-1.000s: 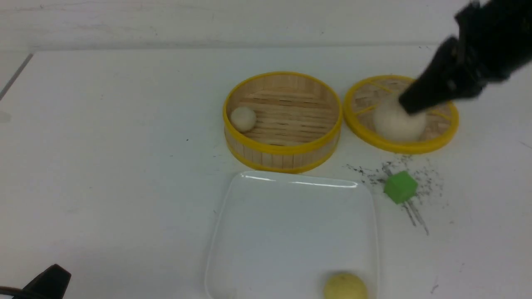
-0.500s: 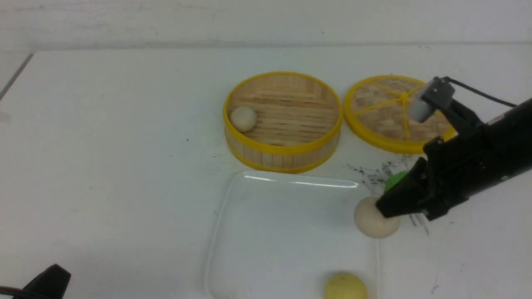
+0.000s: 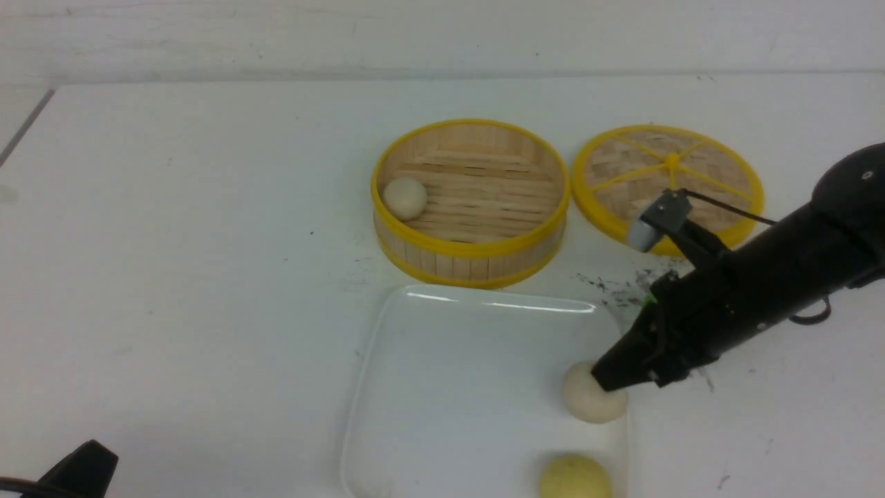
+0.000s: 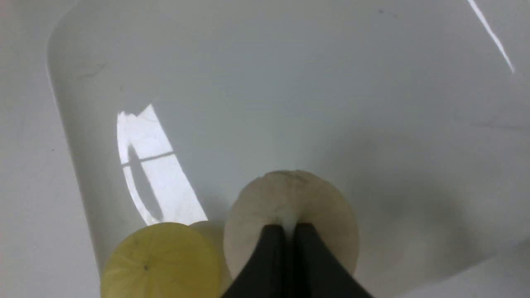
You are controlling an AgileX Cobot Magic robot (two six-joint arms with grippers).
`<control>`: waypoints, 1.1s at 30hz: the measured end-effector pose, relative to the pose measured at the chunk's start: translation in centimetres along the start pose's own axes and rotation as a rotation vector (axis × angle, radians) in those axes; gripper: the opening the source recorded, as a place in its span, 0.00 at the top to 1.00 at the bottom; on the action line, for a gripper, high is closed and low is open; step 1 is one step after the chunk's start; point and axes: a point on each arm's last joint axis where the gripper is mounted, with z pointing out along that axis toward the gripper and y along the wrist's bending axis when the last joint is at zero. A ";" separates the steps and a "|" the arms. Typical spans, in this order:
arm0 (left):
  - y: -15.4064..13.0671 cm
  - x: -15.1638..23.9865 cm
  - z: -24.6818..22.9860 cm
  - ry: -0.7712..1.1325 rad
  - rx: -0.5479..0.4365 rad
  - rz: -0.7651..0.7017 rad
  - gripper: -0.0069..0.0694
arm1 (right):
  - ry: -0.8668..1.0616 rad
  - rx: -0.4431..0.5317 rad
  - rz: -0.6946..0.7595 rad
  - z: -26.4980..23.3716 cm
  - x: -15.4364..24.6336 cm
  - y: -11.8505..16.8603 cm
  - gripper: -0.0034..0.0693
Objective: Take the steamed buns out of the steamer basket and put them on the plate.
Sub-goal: Use the right arm to put the steamed stuffed bun into the plate, then use the left arm to grab the steamed stuffed bun that is closest to it
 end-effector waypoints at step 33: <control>0.0 -0.1 0.0 -0.003 0.001 0.038 0.59 | -0.102 -0.126 -0.079 0.6 -0.7 0.6 0.19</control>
